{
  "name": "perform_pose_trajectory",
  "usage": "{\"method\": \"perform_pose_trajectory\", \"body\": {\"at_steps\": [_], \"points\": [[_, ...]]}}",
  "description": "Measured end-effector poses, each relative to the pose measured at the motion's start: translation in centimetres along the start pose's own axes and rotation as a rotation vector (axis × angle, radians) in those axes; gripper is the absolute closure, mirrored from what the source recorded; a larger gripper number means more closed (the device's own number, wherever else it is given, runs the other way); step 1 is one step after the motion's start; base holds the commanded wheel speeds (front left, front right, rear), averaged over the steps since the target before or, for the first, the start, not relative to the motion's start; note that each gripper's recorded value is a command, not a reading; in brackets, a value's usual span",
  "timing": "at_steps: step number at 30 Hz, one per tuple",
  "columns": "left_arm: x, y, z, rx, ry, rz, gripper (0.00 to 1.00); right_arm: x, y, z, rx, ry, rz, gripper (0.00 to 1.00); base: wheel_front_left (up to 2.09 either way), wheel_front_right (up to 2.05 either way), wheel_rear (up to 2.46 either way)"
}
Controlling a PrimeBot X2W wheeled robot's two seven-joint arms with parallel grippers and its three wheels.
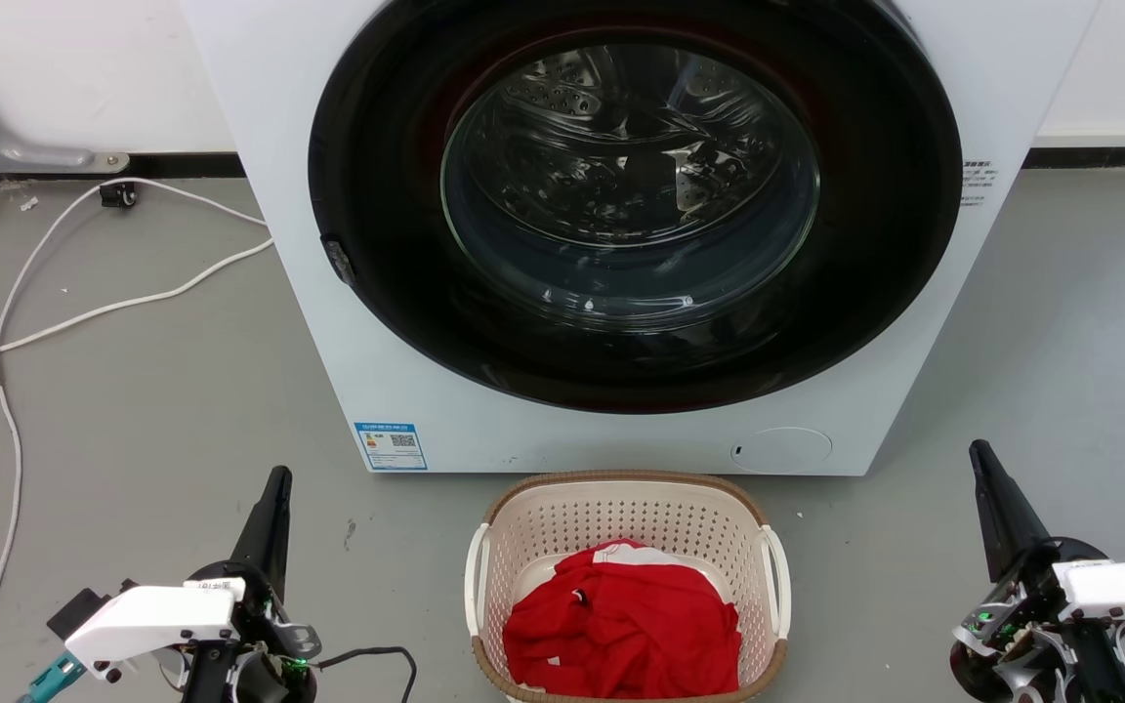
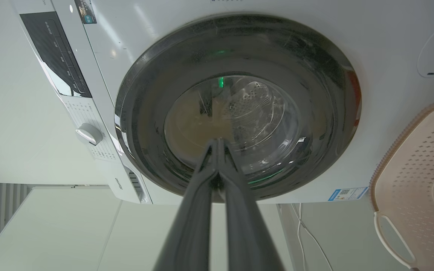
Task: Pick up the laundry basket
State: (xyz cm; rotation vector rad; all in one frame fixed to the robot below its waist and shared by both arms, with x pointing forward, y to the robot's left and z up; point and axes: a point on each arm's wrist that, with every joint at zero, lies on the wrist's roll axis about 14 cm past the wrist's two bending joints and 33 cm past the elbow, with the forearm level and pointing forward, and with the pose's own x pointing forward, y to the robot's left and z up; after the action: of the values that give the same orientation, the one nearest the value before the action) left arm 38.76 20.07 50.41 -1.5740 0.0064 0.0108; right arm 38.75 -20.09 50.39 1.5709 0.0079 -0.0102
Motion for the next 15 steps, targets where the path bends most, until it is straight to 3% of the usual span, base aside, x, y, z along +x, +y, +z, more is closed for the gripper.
{"method": "perform_pose_trajectory", "body": {"at_steps": [1,2,6,15], "points": [[0.0,0.0,0.0,0.0,0.0,0.0,1.0,0.0,0.0,0.0,-0.002,0.0,0.0,1.0,0.0,0.0,0.0],[-0.1,0.2,0.0,-0.002,-0.001,0.006,0.0,-0.1,-0.2,0.0,-0.003,0.0,-0.006,0.0,0.0,0.0,0.0],[-0.7,1.7,-0.4,-0.009,0.001,0.049,0.0,-0.8,-1.7,-0.1,0.001,-0.004,-0.051,0.0,0.0,0.0,0.0],[-0.5,1.2,-1.4,0.053,0.011,0.035,0.0,-0.7,-1.2,-0.3,-0.059,-0.017,-0.036,0.0,0.0,0.0,0.0]]}}
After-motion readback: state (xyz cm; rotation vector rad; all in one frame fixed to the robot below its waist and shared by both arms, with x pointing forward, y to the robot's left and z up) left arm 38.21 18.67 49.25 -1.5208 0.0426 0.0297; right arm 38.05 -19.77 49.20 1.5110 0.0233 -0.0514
